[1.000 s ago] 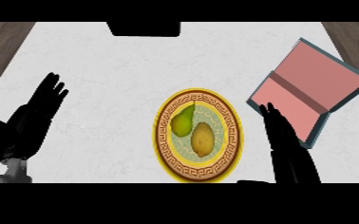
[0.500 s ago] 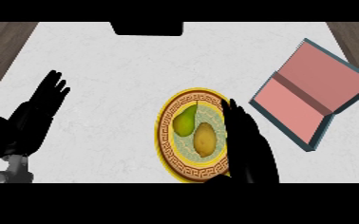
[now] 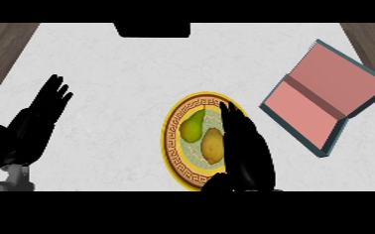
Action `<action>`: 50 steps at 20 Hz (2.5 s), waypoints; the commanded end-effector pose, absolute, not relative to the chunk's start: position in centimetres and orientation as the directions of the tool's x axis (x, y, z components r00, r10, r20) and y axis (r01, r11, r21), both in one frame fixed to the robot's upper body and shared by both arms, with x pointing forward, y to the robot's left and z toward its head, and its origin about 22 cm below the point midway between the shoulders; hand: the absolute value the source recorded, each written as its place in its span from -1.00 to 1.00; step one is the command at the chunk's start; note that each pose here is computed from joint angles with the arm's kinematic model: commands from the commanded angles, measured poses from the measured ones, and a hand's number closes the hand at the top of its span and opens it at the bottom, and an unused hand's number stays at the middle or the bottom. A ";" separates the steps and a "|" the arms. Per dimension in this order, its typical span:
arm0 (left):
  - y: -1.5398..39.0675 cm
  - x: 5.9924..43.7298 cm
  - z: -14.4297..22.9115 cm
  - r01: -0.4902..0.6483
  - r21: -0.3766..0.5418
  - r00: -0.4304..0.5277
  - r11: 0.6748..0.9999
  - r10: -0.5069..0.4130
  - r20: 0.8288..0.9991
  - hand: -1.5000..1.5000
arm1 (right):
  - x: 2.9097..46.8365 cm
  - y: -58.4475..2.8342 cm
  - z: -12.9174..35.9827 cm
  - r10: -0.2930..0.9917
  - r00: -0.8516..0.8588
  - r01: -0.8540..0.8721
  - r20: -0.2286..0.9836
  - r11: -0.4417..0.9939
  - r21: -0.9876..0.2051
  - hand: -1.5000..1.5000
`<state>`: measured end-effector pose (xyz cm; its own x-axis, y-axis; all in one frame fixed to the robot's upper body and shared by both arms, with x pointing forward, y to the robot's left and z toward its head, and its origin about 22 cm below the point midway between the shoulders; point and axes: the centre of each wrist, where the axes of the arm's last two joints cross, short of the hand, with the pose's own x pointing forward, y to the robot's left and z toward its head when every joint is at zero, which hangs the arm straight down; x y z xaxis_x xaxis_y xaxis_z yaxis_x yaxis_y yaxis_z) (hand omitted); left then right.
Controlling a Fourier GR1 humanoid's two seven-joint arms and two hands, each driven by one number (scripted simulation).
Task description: Pick the lemon from the plate and place it in the cardboard box
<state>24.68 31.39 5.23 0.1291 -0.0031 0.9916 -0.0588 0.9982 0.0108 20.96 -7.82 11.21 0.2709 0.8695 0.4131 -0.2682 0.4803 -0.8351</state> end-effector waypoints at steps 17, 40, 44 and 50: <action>31.3 24.7 5.5 -0.067 0.019 0.119 0.998 -0.011 0.993 0.00 | 23.0 -5.5 11.8 0.901 0.364 -0.329 0.235 0.360 -0.873 -1.00; 31.6 25.0 5.1 -0.052 0.024 0.135 0.998 -0.017 0.991 0.00 | 25.7 -4.2 6.5 0.893 0.427 -0.416 0.139 0.331 -0.847 -1.00; 31.2 25.2 5.1 -0.067 0.011 0.122 0.998 -0.002 0.992 0.00 | 25.0 -4.3 5.7 0.904 0.409 -0.441 0.125 0.316 -0.840 -1.00; 31.2 24.1 4.3 -0.077 0.013 0.127 0.997 -0.003 0.992 0.00 | 25.4 -4.6 4.5 0.900 0.421 -0.456 0.117 0.321 -0.830 -1.00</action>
<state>24.60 31.59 4.87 0.1296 -0.0009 0.9916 -0.0685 0.9976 0.0099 25.27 -5.27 4.77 0.3098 0.9269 0.2116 -0.4346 0.3360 -0.8356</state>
